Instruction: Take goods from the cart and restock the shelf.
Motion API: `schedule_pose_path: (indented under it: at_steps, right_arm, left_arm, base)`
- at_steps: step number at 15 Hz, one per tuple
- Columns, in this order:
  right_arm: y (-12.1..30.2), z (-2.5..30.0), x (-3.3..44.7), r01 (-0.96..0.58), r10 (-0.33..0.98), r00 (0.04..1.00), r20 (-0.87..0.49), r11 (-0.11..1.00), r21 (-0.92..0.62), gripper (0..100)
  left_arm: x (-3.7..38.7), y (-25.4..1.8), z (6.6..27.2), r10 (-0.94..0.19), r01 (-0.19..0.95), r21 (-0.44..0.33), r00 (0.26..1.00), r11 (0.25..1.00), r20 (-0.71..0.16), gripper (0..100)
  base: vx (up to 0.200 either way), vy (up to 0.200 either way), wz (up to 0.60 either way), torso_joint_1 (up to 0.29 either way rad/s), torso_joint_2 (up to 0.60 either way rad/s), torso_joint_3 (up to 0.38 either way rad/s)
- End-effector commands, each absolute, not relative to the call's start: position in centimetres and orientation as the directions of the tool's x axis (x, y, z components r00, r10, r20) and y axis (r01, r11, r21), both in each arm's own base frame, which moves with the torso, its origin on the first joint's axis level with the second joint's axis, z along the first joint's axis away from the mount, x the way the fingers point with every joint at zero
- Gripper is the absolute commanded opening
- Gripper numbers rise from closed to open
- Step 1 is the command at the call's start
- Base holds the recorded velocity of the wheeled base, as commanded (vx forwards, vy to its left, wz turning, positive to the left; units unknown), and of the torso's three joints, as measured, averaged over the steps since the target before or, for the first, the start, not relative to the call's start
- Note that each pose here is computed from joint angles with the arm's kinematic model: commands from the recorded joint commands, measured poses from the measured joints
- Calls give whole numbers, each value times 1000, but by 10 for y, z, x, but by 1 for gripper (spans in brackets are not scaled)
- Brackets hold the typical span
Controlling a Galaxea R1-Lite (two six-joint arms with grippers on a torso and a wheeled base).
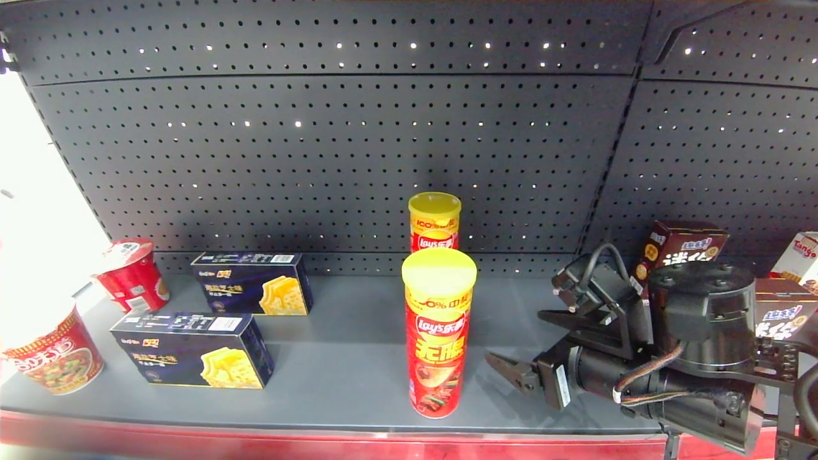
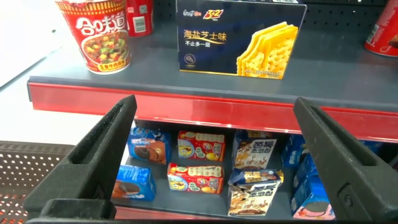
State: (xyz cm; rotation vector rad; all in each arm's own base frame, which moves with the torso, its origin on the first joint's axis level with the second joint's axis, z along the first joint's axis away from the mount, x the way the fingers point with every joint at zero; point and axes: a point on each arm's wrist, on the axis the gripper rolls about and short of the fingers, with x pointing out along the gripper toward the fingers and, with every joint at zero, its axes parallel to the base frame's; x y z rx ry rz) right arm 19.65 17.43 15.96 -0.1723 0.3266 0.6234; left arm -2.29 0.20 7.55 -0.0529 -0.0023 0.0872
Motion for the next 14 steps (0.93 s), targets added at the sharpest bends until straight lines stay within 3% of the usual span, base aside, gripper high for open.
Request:
schedule_pose_path:
  at_steps: [1, 11, 14]
  right_arm:
    - [173, 160, 196, -596, 542, 764, -349, 801, -60, 100]
    - [153, 154, 190, -554, 499, 785, -368, 831, -54, 100]
    - [148, 159, 190, -543, 503, 807, -309, 838, -53, 100]
  left_arm:
    - [-23, 2, 75, 87, -87, -52, 996, 995, 0, 100]
    - [-23, 2, 75, 84, -84, -52, 996, 995, 0, 100]
    - [-23, 2, 75, 84, -84, -52, 996, 995, 0, 100]
  base:
    - [0, 0, 0, 0, 0, 0]
    - [0, 0, 0, 0, 0, 0]
    - [0, 0, 0, 0, 0, 0]
